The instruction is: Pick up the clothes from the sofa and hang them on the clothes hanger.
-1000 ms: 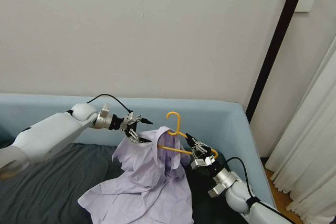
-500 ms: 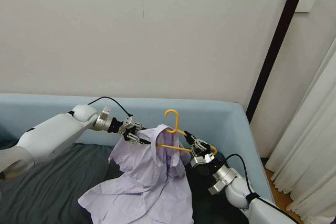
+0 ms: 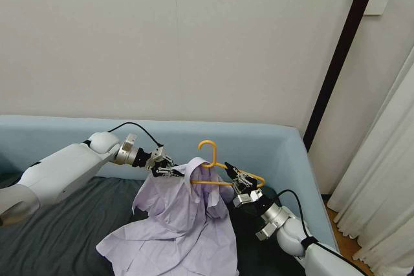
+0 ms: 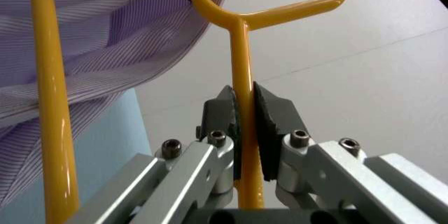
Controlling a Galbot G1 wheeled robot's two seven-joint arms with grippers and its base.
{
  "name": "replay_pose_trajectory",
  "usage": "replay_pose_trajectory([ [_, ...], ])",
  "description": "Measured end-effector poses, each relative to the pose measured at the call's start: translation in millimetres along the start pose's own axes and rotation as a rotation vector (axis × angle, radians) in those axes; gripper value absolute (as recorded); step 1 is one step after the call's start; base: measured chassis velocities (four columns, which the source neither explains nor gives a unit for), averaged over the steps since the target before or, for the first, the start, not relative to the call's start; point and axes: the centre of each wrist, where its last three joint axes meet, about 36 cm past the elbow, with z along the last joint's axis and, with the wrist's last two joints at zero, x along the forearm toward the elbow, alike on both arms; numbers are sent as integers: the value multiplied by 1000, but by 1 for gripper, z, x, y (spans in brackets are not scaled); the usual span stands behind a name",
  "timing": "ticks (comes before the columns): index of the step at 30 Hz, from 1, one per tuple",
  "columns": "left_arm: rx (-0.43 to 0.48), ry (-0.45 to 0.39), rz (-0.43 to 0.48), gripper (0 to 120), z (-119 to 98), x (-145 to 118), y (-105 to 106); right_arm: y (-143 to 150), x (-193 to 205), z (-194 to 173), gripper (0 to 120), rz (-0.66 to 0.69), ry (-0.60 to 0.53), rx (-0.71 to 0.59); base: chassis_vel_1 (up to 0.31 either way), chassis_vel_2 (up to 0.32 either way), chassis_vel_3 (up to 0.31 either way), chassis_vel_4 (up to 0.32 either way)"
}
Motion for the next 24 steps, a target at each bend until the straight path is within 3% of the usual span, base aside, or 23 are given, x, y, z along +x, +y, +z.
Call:
replay_pose_trajectory([
  [6, 2, -25, -24, 7, 4, 5, -6, 0, 4, -8, 8, 0, 38, -44, 0, 0, 0, 0],
  [18, 21, -66, -118, 7, 15, 19, -14, -12, 31, -32, 48, 17, 199, -323, 0, 0, 0, 0],
  [22, 24, -77, -132, 7, 16, 20, -15, -13, 47, -48, 61, 31, 232, -457, 0, 0, 0, 0],
  [24, 22, -92, -142, 7, 16, 19, -16, -5, 61, -66, 69, 41, 268, -596, 0, 0, 0, 0],
])
